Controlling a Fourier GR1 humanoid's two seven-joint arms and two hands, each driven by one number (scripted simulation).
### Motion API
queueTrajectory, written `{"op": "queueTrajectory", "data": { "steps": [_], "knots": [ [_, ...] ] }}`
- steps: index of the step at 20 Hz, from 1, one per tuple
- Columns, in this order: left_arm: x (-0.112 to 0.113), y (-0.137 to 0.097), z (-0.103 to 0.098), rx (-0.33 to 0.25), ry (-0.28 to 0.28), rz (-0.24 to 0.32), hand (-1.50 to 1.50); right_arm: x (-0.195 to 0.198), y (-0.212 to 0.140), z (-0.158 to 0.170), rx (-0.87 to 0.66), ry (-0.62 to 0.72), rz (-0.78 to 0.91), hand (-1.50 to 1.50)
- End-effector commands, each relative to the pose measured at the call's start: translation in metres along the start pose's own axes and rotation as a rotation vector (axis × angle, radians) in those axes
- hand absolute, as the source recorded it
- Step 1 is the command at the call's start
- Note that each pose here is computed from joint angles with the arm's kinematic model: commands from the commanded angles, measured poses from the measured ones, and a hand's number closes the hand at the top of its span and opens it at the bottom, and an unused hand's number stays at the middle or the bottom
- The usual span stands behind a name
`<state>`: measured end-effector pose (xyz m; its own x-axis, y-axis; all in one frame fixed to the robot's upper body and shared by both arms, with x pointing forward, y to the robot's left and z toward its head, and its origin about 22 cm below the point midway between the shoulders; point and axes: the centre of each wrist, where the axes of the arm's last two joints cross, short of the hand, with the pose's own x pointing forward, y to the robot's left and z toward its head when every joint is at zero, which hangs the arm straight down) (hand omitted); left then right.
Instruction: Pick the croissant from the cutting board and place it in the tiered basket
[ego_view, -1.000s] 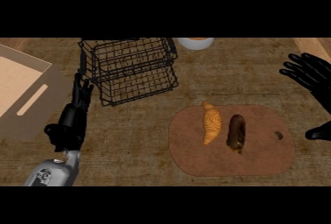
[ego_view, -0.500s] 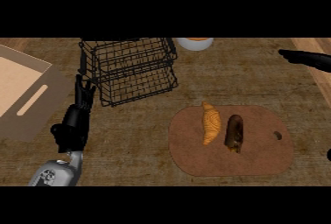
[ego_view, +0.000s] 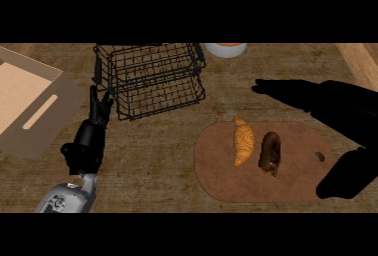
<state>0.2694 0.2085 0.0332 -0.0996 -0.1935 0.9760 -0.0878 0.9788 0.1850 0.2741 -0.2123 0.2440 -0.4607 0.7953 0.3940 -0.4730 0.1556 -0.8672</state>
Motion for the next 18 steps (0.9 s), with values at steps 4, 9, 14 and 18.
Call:
{"op": "queueTrajectory", "data": {
  "steps": [4, 9, 14, 18],
  "knots": [
    [0.000, -0.017, 0.005, -0.046, 0.012, 0.002, 0.00, 0.032, 0.013, -0.021, 0.037, 0.042, 0.036, -1.50],
    [-0.001, -0.005, 0.001, -0.026, 0.012, 0.007, 0.00, 0.043, 0.041, -0.038, 0.122, 0.099, 0.083, -1.50],
    [0.006, -0.002, 0.009, -0.032, -0.003, -0.005, 0.00, 0.054, 0.036, -0.042, 0.167, 0.177, 0.124, -1.50],
    [0.008, -0.002, -0.002, -0.022, -0.006, 0.009, 0.00, 0.048, 0.034, -0.040, 0.191, 0.196, 0.164, -1.50]
  ]
}}
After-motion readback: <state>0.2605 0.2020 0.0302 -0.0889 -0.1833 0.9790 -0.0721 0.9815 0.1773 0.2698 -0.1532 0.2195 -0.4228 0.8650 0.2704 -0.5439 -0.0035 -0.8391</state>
